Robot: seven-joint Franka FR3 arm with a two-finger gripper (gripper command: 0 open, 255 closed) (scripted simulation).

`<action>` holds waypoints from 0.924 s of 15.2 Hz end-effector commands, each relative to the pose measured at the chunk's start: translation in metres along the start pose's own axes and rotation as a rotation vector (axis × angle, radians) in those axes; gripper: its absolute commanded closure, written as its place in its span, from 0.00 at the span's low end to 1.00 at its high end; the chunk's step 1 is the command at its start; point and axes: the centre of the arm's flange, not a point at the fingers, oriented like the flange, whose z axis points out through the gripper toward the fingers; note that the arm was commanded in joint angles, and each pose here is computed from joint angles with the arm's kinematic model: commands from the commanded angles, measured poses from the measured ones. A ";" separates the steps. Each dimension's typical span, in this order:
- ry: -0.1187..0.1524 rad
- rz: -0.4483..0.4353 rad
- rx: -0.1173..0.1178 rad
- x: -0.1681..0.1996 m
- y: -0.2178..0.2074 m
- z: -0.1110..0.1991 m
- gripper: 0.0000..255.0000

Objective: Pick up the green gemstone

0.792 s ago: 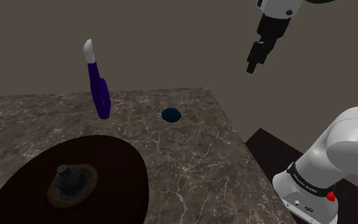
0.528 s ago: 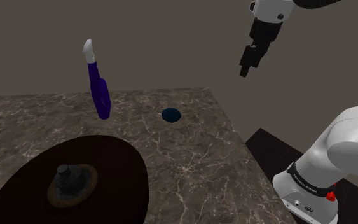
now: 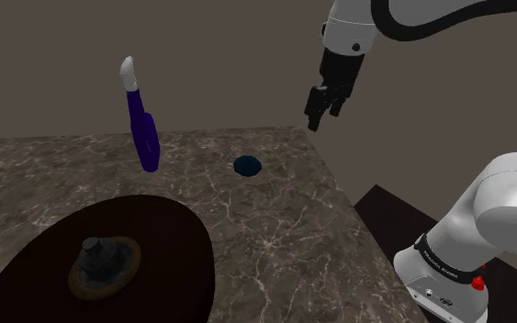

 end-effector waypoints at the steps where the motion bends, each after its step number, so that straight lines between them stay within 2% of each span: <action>1: -0.002 0.009 0.009 0.010 -0.021 0.008 0.00; 14: -0.013 0.057 0.062 0.071 -0.160 0.054 0.00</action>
